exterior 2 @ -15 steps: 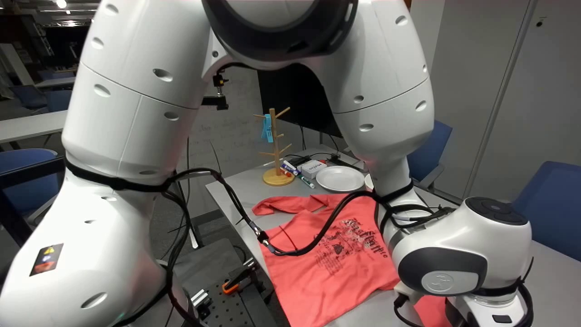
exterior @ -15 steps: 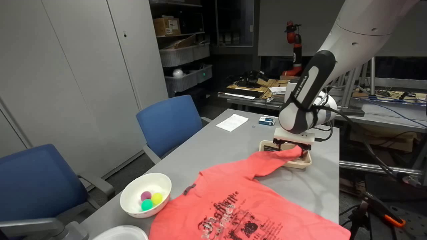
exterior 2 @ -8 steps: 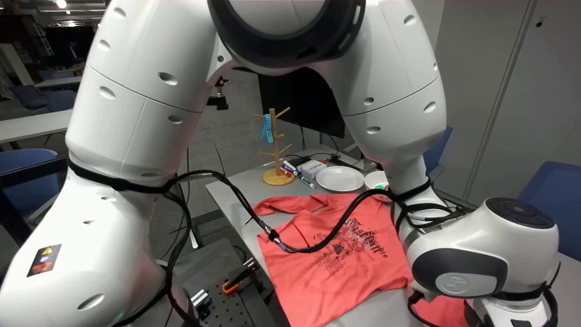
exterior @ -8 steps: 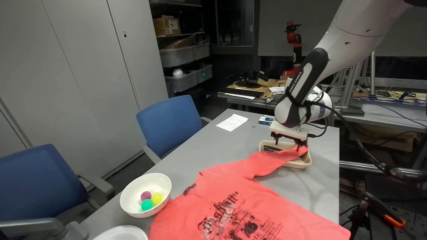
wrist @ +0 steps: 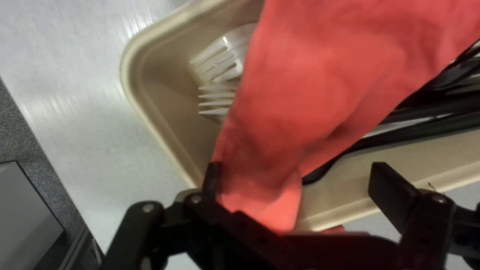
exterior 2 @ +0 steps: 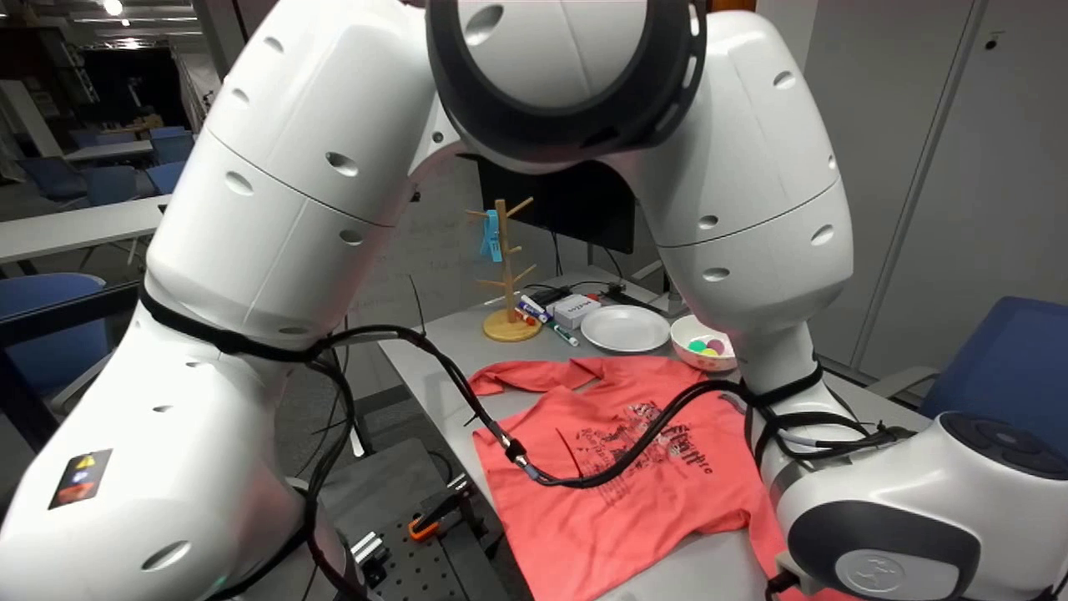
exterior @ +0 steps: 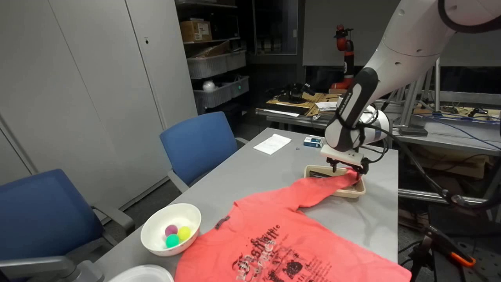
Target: Fold up the peach sweat shirt on the table.
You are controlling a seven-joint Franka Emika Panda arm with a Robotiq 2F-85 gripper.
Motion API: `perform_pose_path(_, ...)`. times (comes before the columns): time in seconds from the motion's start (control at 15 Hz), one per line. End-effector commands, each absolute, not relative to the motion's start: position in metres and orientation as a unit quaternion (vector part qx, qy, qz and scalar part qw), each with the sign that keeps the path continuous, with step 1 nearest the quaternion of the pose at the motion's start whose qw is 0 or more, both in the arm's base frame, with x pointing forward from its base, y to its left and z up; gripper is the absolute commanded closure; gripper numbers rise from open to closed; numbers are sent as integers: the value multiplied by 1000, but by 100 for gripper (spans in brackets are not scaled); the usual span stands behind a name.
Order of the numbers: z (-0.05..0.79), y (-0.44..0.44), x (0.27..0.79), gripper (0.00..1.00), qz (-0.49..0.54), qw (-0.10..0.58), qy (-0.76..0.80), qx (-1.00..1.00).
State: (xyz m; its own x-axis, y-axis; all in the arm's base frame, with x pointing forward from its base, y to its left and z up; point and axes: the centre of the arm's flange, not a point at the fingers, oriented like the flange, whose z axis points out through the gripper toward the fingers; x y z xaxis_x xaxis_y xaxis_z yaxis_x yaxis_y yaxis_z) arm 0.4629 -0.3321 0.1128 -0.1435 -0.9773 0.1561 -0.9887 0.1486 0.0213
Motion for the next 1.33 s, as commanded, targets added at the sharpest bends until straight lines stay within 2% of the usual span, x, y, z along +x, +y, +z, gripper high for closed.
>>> perform_pose_path(0.0,112,-340,466,25,37,80,-772,629)
perform_pose_path(0.13,114,-340,467,34,37,77,-778,622)
perform_pose_path(0.53,118,-334,468,82,45,73,-787,611)
perform_pose_path(0.73,131,-330,471,100,72,68,-785,612)
perform_pose_path(1.07,175,-307,482,99,185,43,-755,627)
perform_pose_path(1.27,197,-274,486,99,216,18,-728,651)
